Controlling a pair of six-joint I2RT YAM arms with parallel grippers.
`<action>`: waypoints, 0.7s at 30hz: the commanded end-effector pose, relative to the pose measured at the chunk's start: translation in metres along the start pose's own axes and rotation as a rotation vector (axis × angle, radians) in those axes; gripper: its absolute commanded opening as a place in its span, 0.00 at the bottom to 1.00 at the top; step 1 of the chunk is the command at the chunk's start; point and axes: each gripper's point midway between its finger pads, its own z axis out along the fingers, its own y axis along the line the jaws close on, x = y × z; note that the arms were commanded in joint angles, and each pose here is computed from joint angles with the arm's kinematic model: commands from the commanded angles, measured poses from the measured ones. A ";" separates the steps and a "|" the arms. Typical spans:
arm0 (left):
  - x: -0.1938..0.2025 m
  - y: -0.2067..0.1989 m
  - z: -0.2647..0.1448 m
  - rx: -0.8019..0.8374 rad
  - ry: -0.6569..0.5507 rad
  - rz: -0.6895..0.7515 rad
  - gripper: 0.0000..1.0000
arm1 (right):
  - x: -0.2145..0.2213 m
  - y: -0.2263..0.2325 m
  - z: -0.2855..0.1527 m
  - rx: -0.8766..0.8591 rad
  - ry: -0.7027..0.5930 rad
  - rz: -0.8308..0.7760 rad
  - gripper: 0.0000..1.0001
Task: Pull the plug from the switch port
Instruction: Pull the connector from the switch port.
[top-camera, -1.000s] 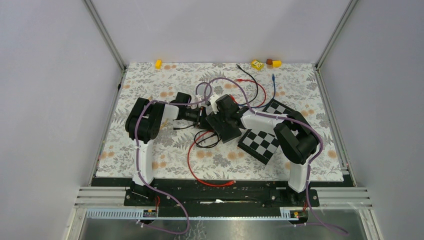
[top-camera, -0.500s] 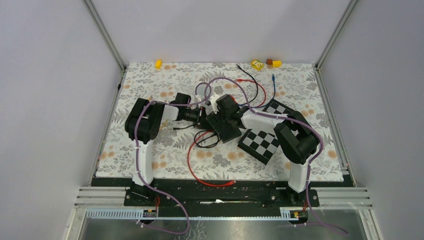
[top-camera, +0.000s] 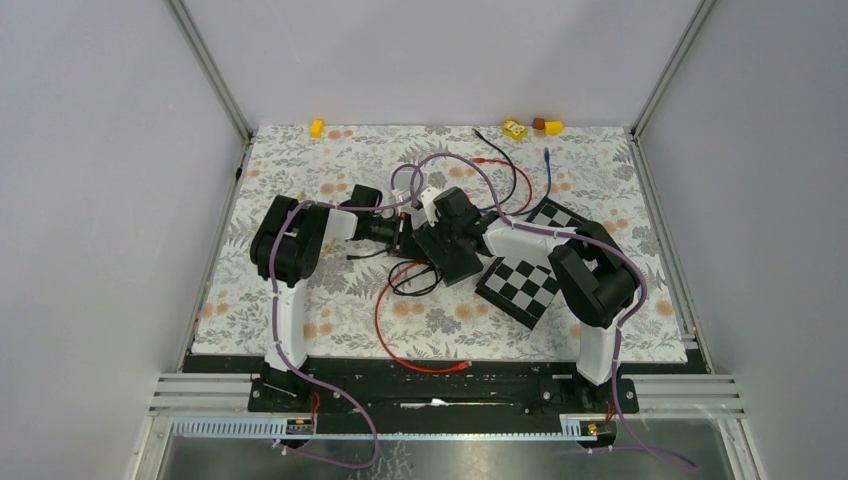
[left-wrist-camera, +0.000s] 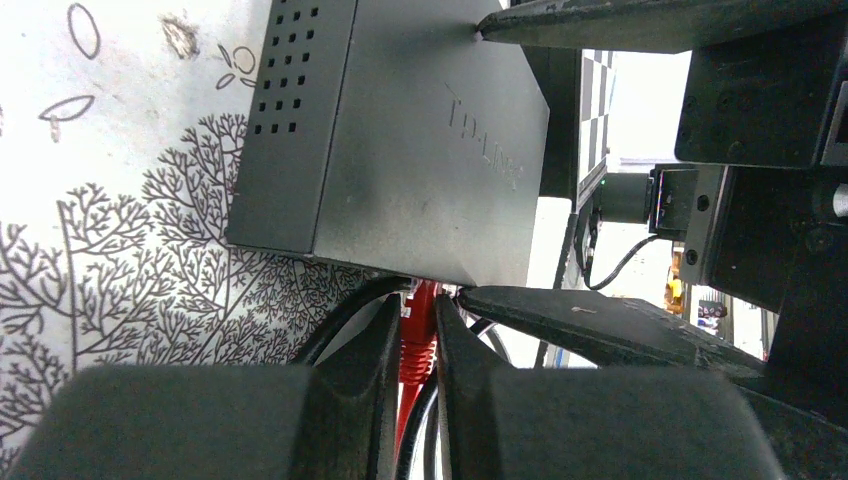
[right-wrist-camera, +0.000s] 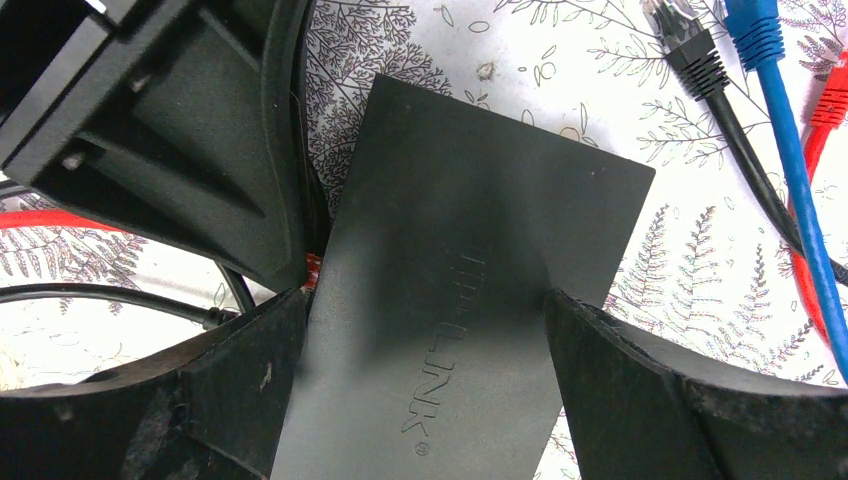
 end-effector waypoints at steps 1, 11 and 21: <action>0.021 0.042 -0.003 -0.148 -0.004 -0.053 0.00 | 0.023 -0.039 0.001 0.114 0.076 0.029 0.93; 0.006 0.038 -0.007 -0.154 0.000 -0.044 0.00 | 0.027 -0.039 0.004 0.114 0.087 0.027 0.94; 0.007 0.041 -0.010 -0.160 -0.016 -0.043 0.00 | 0.027 -0.042 0.004 0.118 0.087 0.031 0.93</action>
